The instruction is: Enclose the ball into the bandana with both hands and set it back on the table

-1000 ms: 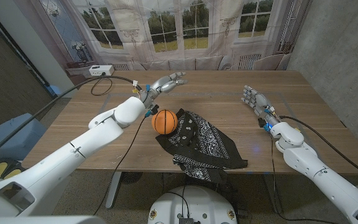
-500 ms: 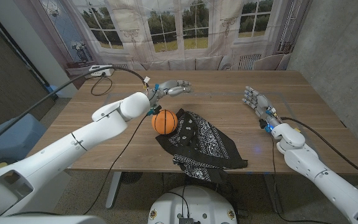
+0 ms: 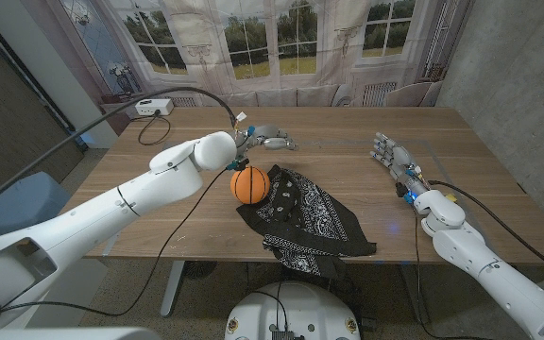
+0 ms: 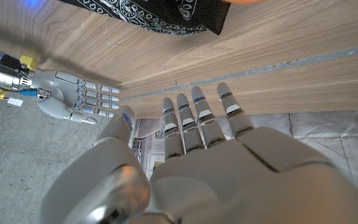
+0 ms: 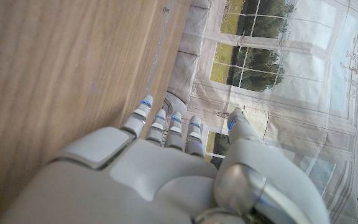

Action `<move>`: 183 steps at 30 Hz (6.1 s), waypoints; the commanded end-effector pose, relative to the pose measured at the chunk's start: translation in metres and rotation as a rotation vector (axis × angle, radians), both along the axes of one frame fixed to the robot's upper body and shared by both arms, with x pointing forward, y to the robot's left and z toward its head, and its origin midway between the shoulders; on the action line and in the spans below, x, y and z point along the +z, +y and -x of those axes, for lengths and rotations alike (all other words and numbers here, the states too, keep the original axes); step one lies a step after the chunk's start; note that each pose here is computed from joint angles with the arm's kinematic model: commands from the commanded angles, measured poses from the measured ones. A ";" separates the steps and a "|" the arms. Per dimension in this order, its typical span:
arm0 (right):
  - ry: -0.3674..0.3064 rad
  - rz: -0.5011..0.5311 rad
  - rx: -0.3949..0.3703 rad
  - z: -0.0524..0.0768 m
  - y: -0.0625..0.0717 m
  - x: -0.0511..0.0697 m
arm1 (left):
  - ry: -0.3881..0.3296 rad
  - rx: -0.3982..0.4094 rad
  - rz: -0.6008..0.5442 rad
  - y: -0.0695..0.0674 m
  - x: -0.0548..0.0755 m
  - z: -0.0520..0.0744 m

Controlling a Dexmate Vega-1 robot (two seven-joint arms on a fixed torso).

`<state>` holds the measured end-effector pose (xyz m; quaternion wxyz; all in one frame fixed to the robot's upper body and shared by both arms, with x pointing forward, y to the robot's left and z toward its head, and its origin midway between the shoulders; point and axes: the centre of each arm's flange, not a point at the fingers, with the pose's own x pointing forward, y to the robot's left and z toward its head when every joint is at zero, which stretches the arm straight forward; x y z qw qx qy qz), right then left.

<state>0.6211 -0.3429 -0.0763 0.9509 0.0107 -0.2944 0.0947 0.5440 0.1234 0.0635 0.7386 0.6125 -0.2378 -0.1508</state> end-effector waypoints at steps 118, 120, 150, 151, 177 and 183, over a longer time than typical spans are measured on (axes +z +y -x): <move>0.068 -0.043 -0.009 -0.054 -0.032 0.000 | -0.650 0.317 -0.458 -0.090 -0.016 -0.022; 0.065 -0.039 -0.012 -0.054 -0.032 0.001 | -0.719 0.318 -0.419 -0.085 -0.010 -0.017; 0.062 0.104 -0.127 -0.036 -0.037 0.020 | -1.081 0.344 0.001 -0.064 0.057 0.007; 0.060 0.112 -0.135 -0.035 -0.037 0.020 | -1.090 0.349 -0.012 -0.065 0.061 0.008; 0.044 0.136 -0.168 -0.033 -0.039 0.020 | -0.764 -0.160 0.473 -0.035 0.135 0.012; 0.050 0.134 -0.168 -0.033 -0.041 0.019 | -0.508 -0.363 0.620 -0.026 0.157 0.009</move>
